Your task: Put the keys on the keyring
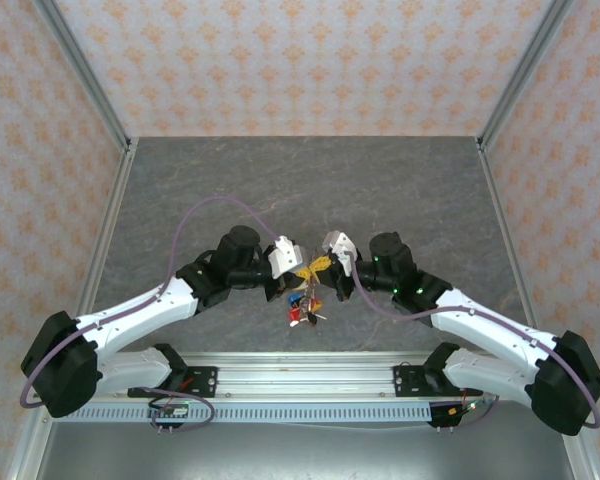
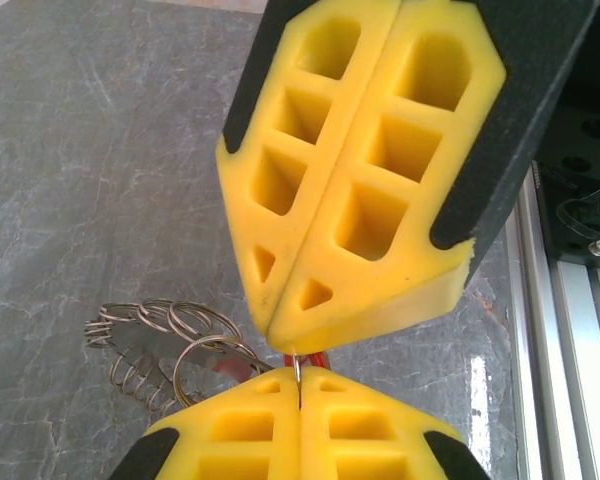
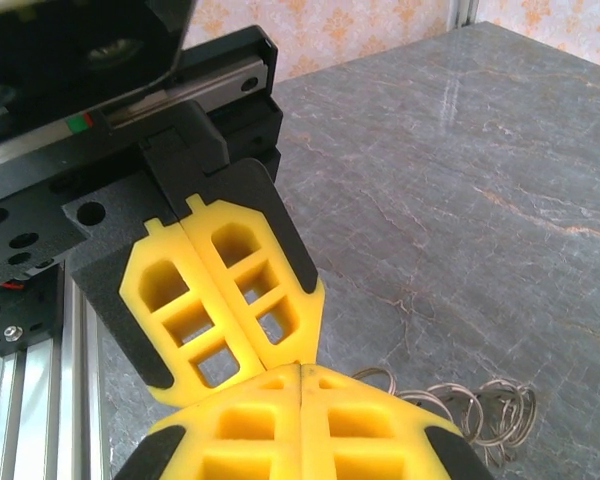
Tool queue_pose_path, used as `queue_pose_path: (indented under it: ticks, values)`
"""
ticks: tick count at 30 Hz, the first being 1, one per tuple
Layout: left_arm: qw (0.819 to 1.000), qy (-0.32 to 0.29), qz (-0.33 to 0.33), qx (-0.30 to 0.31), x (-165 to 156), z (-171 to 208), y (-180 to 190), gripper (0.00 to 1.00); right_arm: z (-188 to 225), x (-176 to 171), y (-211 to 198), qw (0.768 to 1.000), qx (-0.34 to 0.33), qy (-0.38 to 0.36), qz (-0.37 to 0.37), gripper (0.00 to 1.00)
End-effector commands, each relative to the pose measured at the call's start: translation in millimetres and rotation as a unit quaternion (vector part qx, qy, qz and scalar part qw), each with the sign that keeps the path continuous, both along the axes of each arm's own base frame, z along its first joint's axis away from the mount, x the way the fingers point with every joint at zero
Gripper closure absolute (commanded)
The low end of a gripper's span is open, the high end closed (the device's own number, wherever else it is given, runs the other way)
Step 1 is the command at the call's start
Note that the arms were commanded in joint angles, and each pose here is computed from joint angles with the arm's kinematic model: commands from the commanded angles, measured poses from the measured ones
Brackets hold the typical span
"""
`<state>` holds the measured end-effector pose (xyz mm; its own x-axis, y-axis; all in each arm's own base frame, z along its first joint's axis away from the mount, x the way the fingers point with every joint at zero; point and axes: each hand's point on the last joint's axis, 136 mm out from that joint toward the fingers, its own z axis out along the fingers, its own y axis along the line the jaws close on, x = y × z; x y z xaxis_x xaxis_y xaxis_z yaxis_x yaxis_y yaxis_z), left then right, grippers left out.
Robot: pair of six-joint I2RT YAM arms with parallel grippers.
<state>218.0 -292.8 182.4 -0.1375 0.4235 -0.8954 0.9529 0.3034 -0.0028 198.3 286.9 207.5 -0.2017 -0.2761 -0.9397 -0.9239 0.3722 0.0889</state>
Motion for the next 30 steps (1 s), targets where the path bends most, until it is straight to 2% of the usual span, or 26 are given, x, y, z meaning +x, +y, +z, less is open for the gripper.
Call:
queue_pose_path:
  ticks: [1,9,14,22,26,30]
  values:
    - [0.999,-0.019,-0.027,-0.042,-2.1,32.3,-13.4,1.0,16.3,-1.5,3.4,0.999,0.029,-0.026,0.007,1.0]
    - [0.998,-0.013,-0.027,-0.053,-2.5,37.6,-14.4,1.0,2.8,3.6,-2.1,0.999,0.003,-0.035,-0.009,1.0]
    - [0.998,-0.025,0.053,-0.009,19.5,23.7,2.7,1.0,-0.5,18.0,-23.4,0.995,0.011,-0.039,-0.092,1.0]
    - [0.999,-0.02,0.027,-0.018,9.2,19.9,1.0,1.0,-17.8,11.8,-43.6,0.989,0.013,0.026,-0.142,1.0]
    - [0.999,-0.023,0.026,-0.025,9.0,23.8,0.4,1.0,-15.0,-0.3,-31.4,0.992,0.042,0.06,-0.104,0.9]
    - [0.999,-0.026,0.024,-0.028,8.5,26.9,-0.1,1.0,-21.0,-1.6,-23.6,0.992,0.043,0.079,-0.088,0.79]
